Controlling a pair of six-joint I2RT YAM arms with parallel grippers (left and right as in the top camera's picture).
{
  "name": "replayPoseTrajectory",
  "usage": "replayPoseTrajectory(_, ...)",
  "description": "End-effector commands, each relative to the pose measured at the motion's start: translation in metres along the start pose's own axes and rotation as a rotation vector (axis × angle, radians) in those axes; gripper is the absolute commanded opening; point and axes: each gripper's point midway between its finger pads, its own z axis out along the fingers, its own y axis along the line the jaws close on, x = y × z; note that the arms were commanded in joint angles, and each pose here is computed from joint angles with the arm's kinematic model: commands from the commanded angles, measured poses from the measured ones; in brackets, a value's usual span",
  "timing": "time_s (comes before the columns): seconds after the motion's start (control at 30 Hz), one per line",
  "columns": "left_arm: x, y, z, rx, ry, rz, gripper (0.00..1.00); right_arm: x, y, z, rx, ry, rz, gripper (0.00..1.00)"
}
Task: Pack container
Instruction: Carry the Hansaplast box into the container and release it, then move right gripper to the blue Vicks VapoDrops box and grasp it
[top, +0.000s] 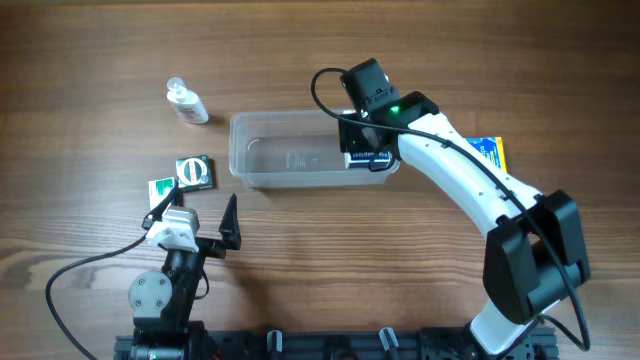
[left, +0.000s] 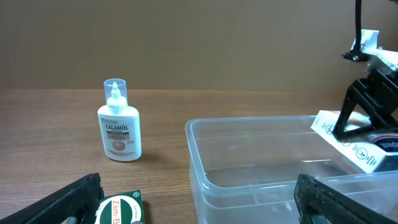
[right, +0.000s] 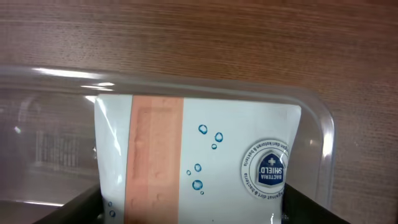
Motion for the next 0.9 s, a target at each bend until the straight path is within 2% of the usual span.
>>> replayPoseTrajectory(0.0,0.002,-0.003,0.000,0.014,0.003,0.015,1.00,-0.007,0.000,0.002,0.019,-0.019,0.000,0.74)
replayPoseTrajectory(0.07,0.002,-0.003,0.000,0.015,0.003,0.015,1.00,-0.007,0.000,0.002,0.018,-0.020,-0.012,0.75)
replayPoseTrajectory(0.17,0.002,-0.003,0.000,0.014,0.003,0.015,1.00,-0.007,0.000,0.002,0.019,-0.018,-0.014,0.82)
replayPoseTrajectory(0.33,0.002,-0.003,0.000,0.014,0.003,0.015,1.00,-0.006,-0.001,0.002,0.020,-0.014,-0.014,0.89)
replayPoseTrajectory(0.5,0.002,-0.003,0.000,0.014,0.003,0.015,1.00,-0.013,0.001,-0.005,0.015,-0.029,-0.038,0.85)
replayPoseTrajectory(0.67,0.002,-0.003,0.000,0.015,0.003,0.015,1.00,-0.039,-0.007,-0.055,0.023,-0.094,-0.019,0.86)
replayPoseTrajectory(0.8,0.002,-0.003,0.000,0.015,0.003,0.015,1.00,-0.049,-0.044,-0.093,0.047,-0.129,0.048,0.87)
replayPoseTrajectory(0.87,0.002,-0.003,0.000,0.015,0.003,0.015,1.00,-0.046,-0.079,-0.108,0.085,-0.123,0.102,0.87)
